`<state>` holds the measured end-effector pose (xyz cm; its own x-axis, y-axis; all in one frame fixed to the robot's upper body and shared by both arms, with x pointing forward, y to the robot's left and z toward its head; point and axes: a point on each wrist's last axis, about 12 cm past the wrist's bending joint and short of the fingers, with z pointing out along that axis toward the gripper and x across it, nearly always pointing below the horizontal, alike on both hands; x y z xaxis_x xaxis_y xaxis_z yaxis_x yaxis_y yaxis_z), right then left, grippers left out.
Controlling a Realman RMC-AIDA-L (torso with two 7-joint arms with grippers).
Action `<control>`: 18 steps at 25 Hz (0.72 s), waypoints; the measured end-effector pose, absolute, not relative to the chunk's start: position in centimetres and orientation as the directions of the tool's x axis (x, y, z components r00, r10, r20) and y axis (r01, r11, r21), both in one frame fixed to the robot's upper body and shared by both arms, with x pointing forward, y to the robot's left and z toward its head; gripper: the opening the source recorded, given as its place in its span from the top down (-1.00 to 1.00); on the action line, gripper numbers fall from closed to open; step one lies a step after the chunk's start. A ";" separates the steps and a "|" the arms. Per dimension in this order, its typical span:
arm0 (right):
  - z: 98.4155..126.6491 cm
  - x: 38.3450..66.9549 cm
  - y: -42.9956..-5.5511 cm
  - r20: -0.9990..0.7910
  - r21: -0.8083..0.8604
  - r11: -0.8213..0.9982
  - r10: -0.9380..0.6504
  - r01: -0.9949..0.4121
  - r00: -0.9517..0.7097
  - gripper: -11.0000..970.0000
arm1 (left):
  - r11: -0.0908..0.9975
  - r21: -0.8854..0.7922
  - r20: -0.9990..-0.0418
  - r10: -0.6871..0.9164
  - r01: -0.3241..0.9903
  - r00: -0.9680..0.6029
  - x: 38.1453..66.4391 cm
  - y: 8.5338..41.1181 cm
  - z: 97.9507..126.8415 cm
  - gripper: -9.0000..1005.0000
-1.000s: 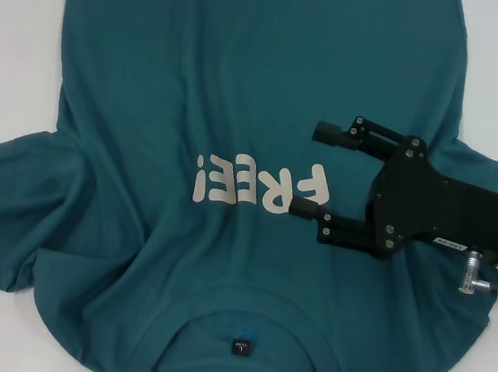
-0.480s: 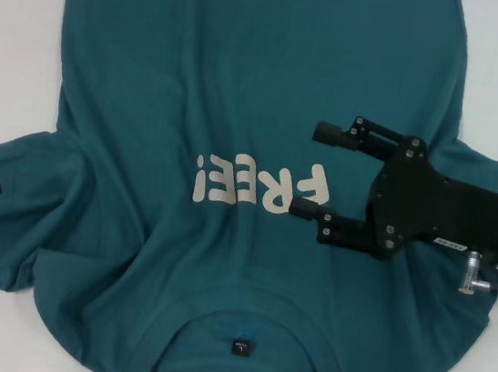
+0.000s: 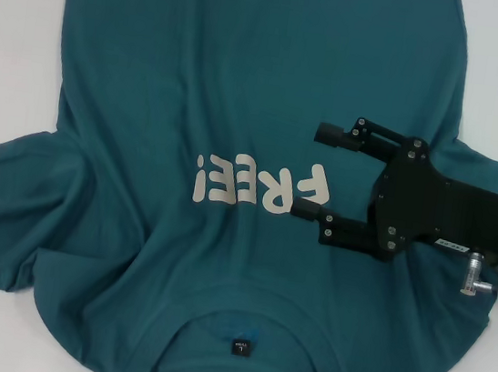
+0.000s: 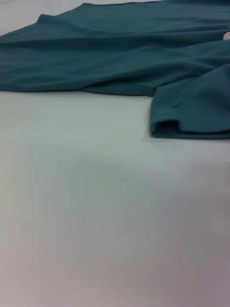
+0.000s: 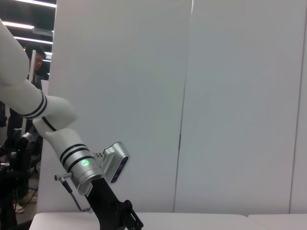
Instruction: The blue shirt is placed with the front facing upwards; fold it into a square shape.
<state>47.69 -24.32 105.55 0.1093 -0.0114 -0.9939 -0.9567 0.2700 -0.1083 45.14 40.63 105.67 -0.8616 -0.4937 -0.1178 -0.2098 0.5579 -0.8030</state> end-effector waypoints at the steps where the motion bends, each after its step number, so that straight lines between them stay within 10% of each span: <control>1: 105.6 47.7 -24.3 -0.994 -0.108 0.270 -0.011 -0.957 0.109 -0.66 | 0.559 -0.802 -0.118 -0.494 -0.210 -0.861 45.2 40.6 105.7 -0.36; 18: 105.7 47.7 -24.4 -0.993 -0.113 0.272 -0.003 -0.956 0.117 -0.66 | 0.566 -0.795 -0.115 -0.493 -0.218 -0.862 45.2 40.4 105.3 -0.31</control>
<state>47.72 -24.41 105.73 0.1166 -0.0032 -0.9932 -0.9557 0.2717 -0.1130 45.24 40.44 105.31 -0.8625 -0.4929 -0.1146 -0.2179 0.5661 -0.7950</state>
